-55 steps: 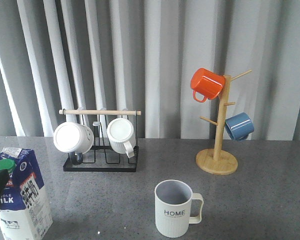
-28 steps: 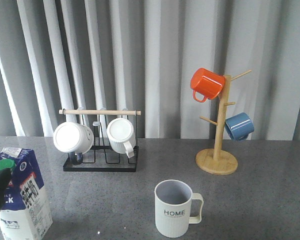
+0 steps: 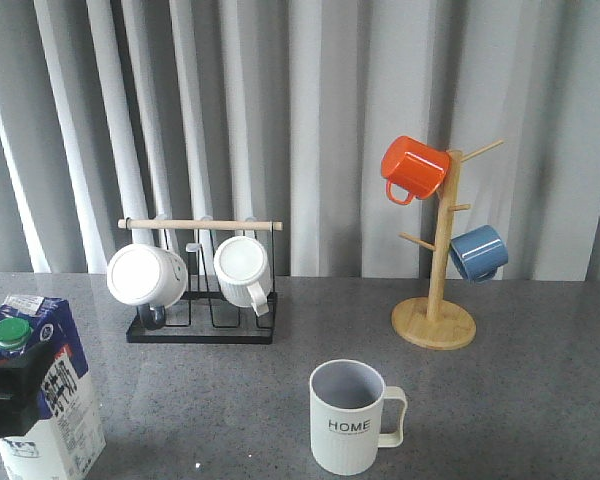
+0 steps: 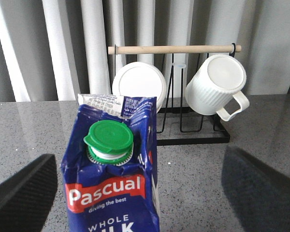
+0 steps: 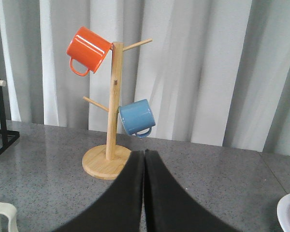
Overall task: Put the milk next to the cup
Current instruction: 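Close the left gripper around the milk carton's upper body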
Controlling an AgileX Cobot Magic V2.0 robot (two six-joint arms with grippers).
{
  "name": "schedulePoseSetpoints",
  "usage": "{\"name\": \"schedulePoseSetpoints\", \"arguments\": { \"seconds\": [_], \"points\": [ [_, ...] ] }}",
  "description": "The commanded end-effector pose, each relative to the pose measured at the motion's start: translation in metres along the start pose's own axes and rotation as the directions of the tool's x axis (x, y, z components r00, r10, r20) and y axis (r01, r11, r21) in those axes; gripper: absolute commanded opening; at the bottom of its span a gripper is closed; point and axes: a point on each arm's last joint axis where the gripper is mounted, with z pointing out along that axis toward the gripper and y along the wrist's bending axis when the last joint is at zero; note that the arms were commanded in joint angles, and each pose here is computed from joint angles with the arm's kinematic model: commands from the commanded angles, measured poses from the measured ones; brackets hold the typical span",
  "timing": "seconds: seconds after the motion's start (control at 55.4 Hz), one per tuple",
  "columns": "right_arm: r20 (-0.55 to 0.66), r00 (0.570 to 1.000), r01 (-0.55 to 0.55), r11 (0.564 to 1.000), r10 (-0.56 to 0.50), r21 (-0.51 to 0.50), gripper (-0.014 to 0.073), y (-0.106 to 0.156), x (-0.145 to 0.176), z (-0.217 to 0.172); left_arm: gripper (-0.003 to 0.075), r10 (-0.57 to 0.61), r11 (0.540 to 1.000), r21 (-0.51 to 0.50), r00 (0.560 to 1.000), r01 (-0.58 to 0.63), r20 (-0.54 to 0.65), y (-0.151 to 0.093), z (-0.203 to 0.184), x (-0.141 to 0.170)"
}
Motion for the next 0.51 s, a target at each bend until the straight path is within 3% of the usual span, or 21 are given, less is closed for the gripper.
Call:
{"name": "schedulePoseSetpoints", "arguments": {
  "seconds": [0.0,0.253,0.487],
  "points": [
    [0.084,0.996,0.005,0.999,-0.010,0.050,-0.0003,-0.006,-0.016,-0.002,0.0639,-0.001,1.000,0.007,0.992,0.000,0.124,-0.002,0.004,-0.018],
    [0.084,0.996,0.005,0.999,-0.010,0.050,-0.0003,-0.006,-0.016,-0.002,0.0620,-0.006,1.000,-0.021,0.996,0.008,0.093,0.005,0.016,-0.008],
    [0.084,0.996,0.005,0.999,-0.010,0.050,-0.0003,-0.006,-0.016,-0.002,0.0575,-0.043,0.994,-0.091,0.988,0.057,0.151,0.021,0.014,-0.013]
  ]
}}
